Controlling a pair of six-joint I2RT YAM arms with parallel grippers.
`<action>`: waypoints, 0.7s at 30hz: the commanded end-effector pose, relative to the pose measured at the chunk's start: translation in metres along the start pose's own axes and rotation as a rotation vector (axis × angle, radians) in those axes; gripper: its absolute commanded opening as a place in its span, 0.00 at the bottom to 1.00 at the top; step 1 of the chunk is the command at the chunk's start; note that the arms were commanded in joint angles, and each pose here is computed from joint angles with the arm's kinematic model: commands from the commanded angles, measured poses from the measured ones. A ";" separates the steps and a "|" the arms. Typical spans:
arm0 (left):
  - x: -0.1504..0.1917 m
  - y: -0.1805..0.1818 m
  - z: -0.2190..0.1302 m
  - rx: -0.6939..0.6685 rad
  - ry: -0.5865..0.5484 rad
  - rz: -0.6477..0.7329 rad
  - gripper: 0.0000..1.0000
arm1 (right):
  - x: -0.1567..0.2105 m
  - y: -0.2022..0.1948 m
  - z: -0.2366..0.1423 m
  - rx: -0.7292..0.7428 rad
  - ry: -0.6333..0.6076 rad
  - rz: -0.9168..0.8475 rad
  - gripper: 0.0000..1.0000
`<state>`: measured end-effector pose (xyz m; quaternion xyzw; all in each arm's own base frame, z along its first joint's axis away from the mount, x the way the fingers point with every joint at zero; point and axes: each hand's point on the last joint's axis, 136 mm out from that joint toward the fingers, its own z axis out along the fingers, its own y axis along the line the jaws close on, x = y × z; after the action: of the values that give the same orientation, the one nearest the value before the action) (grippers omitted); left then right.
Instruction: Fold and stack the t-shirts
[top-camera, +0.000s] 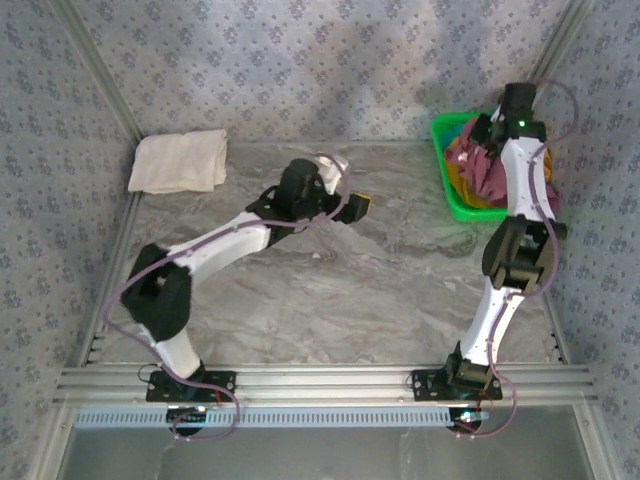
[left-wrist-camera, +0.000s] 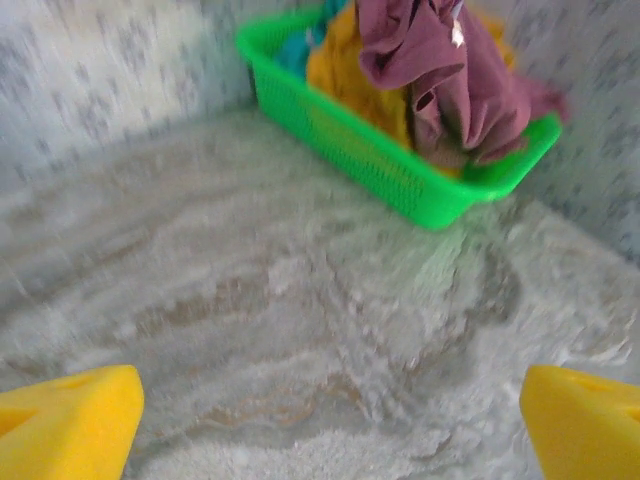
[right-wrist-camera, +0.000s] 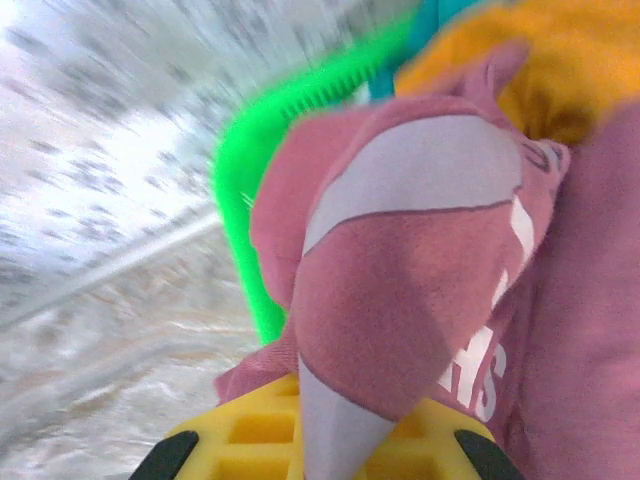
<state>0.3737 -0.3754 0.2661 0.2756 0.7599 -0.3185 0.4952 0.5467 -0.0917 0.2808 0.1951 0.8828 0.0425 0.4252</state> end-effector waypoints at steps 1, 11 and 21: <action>-0.044 0.000 -0.034 -0.015 -0.184 0.007 0.98 | -0.045 0.028 -0.087 0.000 -0.180 -0.078 0.00; -0.034 0.022 -0.092 -0.096 -0.240 -0.023 0.98 | -0.066 0.154 -0.240 -0.156 -0.422 -0.393 0.00; 0.004 0.072 -0.173 -0.313 -0.263 -0.045 0.99 | 0.019 0.270 -0.279 -0.452 -0.455 -0.504 0.00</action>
<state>0.3286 -0.2179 0.3021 0.1534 0.7307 -0.2639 0.6106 0.3887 0.1773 0.5169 -0.1334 0.7646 0.0772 0.6258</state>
